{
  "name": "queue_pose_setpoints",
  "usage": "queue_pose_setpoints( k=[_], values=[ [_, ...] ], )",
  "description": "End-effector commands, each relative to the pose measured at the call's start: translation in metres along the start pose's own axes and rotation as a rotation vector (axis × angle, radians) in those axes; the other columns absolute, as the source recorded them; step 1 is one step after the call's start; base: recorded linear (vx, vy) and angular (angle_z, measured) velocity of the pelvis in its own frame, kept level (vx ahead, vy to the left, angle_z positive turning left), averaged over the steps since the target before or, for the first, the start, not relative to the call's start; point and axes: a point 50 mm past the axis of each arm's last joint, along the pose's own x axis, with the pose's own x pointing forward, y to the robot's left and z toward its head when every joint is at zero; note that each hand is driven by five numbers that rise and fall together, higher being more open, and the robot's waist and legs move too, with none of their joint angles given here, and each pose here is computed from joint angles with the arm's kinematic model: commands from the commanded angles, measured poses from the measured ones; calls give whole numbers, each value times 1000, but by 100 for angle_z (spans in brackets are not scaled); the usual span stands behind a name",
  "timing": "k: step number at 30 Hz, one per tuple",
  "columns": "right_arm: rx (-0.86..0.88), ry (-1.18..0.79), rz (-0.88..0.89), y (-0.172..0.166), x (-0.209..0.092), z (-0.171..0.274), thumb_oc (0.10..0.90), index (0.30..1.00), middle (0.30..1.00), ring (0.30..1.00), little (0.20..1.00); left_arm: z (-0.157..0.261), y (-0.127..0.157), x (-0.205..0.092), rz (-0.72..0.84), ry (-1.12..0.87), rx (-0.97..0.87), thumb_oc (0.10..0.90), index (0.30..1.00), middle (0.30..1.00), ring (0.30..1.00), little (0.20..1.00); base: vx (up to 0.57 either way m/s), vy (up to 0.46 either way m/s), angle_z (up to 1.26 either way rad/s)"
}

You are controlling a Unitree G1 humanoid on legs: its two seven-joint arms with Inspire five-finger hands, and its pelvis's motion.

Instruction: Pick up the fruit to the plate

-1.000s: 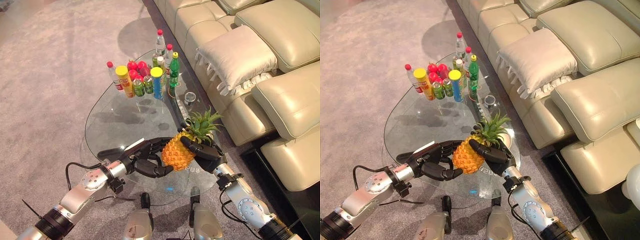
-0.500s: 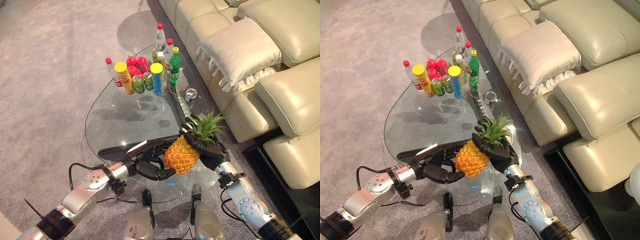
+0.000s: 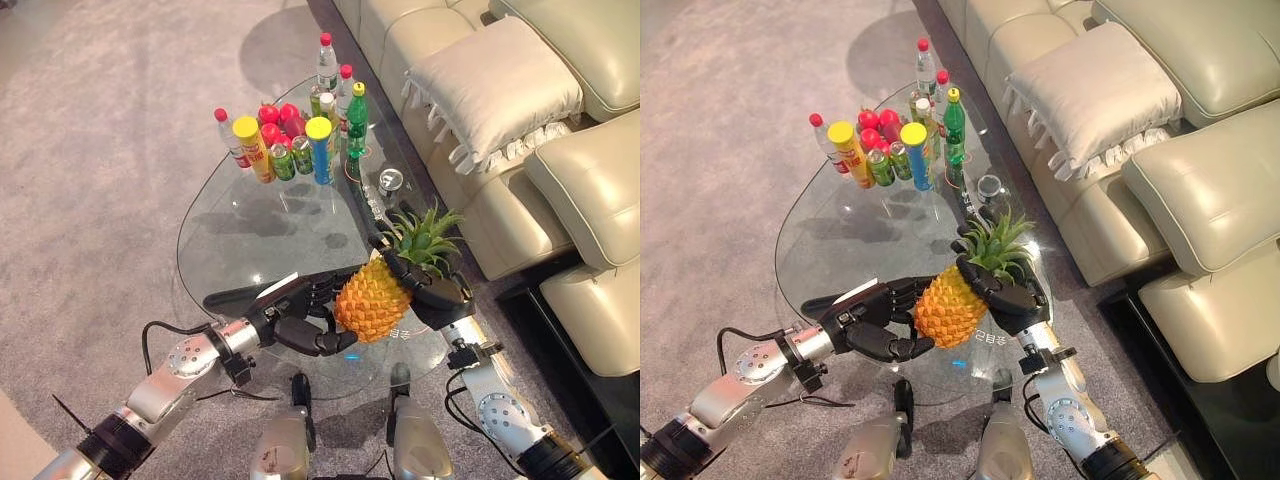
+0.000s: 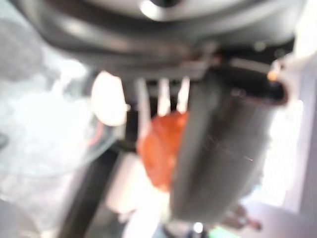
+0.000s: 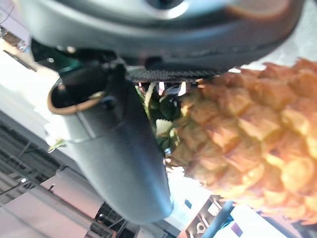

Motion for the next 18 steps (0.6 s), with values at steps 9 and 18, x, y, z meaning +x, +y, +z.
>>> queue_pose_setpoints(
  k=[9,18],
  values=[
    [-42,-199,606,91,45,34,100,300,300,300,200,19,-34,12,-233,-91,37,100,300,300,300,200,0,0,0],
    [-51,-207,633,95,46,35,100,300,300,300,200,23,-31,12,-232,-89,39,100,300,300,300,200,0,0,0]
  ],
)
